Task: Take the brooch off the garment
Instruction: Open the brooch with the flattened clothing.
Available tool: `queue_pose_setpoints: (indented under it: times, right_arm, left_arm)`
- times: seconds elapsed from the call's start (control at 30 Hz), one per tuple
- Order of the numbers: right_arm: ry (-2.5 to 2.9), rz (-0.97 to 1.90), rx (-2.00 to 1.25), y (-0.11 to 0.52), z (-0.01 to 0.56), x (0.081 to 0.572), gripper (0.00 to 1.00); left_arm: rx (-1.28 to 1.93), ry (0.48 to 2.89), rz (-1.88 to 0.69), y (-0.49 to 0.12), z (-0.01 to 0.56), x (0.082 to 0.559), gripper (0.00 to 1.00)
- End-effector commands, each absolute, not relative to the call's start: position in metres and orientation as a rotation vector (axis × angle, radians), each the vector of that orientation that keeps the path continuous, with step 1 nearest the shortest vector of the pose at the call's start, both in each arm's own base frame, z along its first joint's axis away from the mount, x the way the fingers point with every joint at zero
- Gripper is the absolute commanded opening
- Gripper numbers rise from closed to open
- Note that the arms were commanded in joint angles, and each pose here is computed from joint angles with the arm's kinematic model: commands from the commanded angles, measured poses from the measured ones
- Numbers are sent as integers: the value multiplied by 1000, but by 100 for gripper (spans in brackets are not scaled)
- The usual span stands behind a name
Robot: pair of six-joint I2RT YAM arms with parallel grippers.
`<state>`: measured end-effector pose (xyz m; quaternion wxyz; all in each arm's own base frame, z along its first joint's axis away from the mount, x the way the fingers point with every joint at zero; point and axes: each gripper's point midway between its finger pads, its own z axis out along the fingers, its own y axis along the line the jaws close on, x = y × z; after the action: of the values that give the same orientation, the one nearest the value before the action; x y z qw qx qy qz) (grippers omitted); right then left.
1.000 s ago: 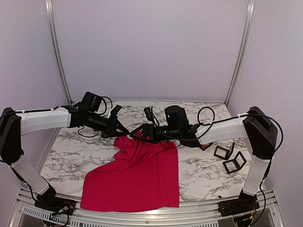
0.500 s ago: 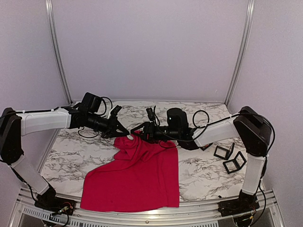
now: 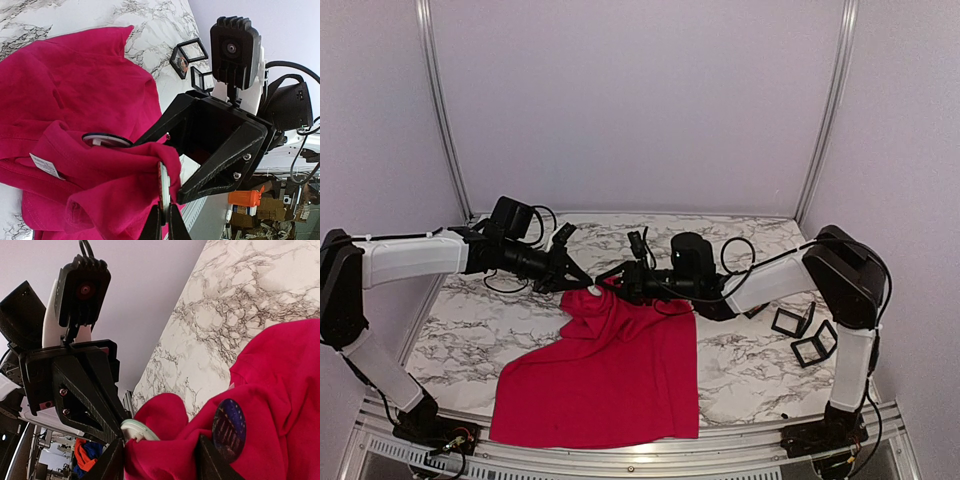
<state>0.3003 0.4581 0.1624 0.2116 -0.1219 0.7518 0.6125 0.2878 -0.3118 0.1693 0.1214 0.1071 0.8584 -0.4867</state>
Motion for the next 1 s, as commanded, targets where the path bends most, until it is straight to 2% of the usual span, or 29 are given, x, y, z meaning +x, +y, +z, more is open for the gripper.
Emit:
queue_pose_setpoints:
  times: [0.0, 0.53, 0.97]
  right_arm:
    - [2061, 1725, -340, 461, 164, 305, 45]
    - [2097, 1685, -349, 464, 154, 310, 42]
    - [2123, 1617, -363, 464, 149, 314, 36]
  left_arm:
    - [358, 2442, -1466, -315, 187, 283, 0]
    - [385, 2402, -1501, -318, 197, 280, 0]
    - [379, 2329, -1554, -322, 213, 283, 0]
